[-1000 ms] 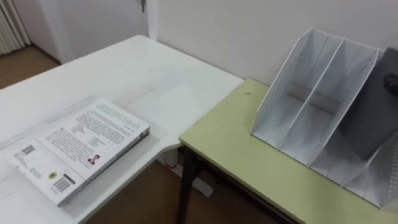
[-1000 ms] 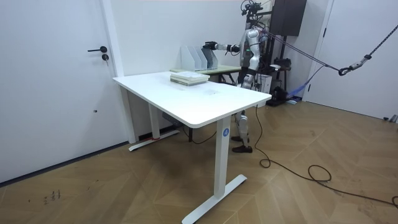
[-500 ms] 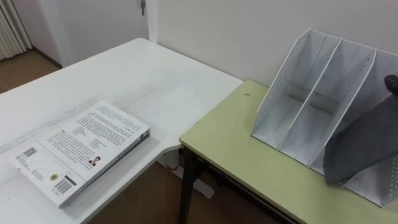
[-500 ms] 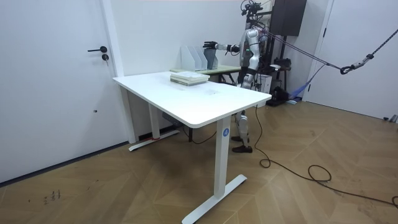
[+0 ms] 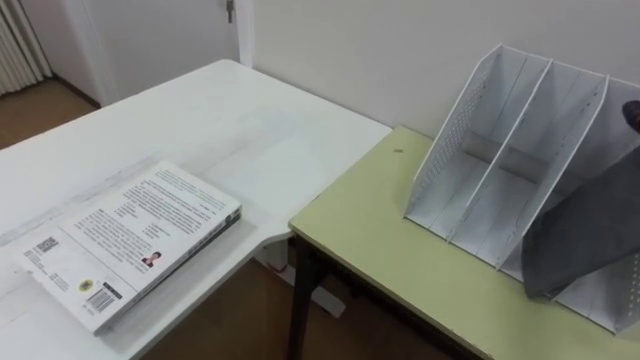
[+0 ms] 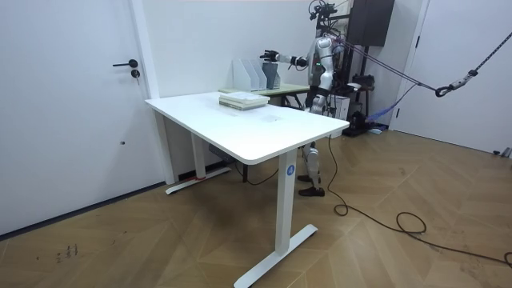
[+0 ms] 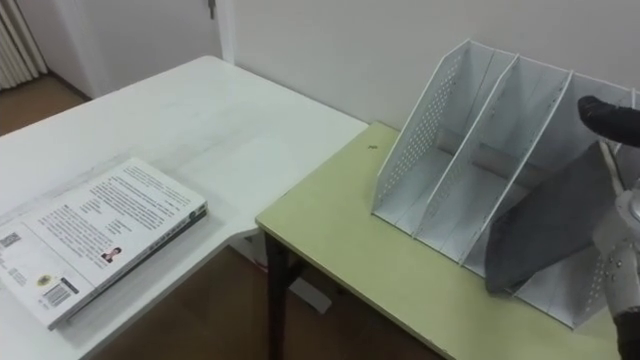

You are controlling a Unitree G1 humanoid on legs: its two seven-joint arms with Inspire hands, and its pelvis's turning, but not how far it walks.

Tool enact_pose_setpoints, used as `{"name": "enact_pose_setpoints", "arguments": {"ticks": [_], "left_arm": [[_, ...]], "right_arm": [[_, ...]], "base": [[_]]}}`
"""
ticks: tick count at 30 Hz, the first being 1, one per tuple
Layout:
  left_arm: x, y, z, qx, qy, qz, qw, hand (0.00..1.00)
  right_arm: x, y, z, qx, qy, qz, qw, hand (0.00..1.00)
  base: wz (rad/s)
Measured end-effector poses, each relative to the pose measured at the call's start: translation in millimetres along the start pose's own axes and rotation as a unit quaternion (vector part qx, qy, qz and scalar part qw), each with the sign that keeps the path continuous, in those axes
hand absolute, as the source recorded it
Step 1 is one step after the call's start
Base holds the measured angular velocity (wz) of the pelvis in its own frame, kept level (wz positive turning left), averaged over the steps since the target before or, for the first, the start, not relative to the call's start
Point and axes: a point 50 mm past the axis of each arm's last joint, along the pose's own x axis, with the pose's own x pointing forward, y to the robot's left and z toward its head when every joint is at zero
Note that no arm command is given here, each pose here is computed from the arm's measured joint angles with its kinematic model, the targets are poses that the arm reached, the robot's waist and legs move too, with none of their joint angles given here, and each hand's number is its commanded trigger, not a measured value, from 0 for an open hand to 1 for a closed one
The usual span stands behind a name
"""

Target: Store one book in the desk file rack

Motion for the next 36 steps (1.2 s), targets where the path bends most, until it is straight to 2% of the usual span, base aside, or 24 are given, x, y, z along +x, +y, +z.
{"name": "enact_pose_setpoints", "arguments": {"ticks": [7, 13, 16, 19, 22, 25, 28, 30, 34, 36], "left_arm": [[0.1, 0.4, 1, 0.001, -0.002, 0.0, 1.0, 0.0], [3.4, -3.2, 3, 0.006, 0.004, -0.001, 1.0, 0.0], [3.2, -3.0, 1, 0.007, 0.006, 0.0, 1.0, 0.0], [3.5, -4.5, 1, 0.008, 0.004, -0.003, 1.0, 0.0], [5.2, -7.2, 5, 0.01, 0.0, -0.008, 1.0, 0.0], [6.2, -9.1, 7, 0.017, 0.0, -0.012, 1.0, 0.0], [6.5, -10.3, 9, 0.028, 0.002, -0.021, 0.999, 0.0], [8.4, -14.3, 14, 0.04, 0.001, -0.034, 0.999, 0.0], [11.3, -20.9, 18, 0.049, 0.003, -0.051, 0.997, 0.0], [12.6, -23.4, 22, 0.052, -0.001, -0.055, 0.997, 0.0]], "right_arm": [[-8, 8, 28, 0.028, -0.056, 0.007, 0.998, 0.0], [-29, 22, 57, 0.055, -0.128, 0.073, 0.988, 0.0], [-43, 29, 66, 0.054, -0.157, 0.131, 0.977, 0.0], [-61, 42, 68, 0.038, -0.178, 0.219, 0.959, 0.0], [-76, 49, 54, 0.011, -0.169, 0.308, 0.936, 0.0], [-93, 54, 25, -0.025, -0.126, 0.405, 0.905, 0.0], [-112, 62, 3, -0.047, -0.081, 0.501, 0.86, 0.0], [-132, 64, -21, -0.06, -0.038, 0.572, 0.817, 0.0], [-165, 55, -62, -0.072, 0.052, 0.657, 0.749, 0.0], [-185, 52, -90, -0.105, 0.105, 0.704, 0.694, 0.0]], "base": [[0.0], [0.0], [-0.03], [-0.09], [-0.07], [-0.03], [0.0], [-0.03], [-0.08], [-0.06]]}}
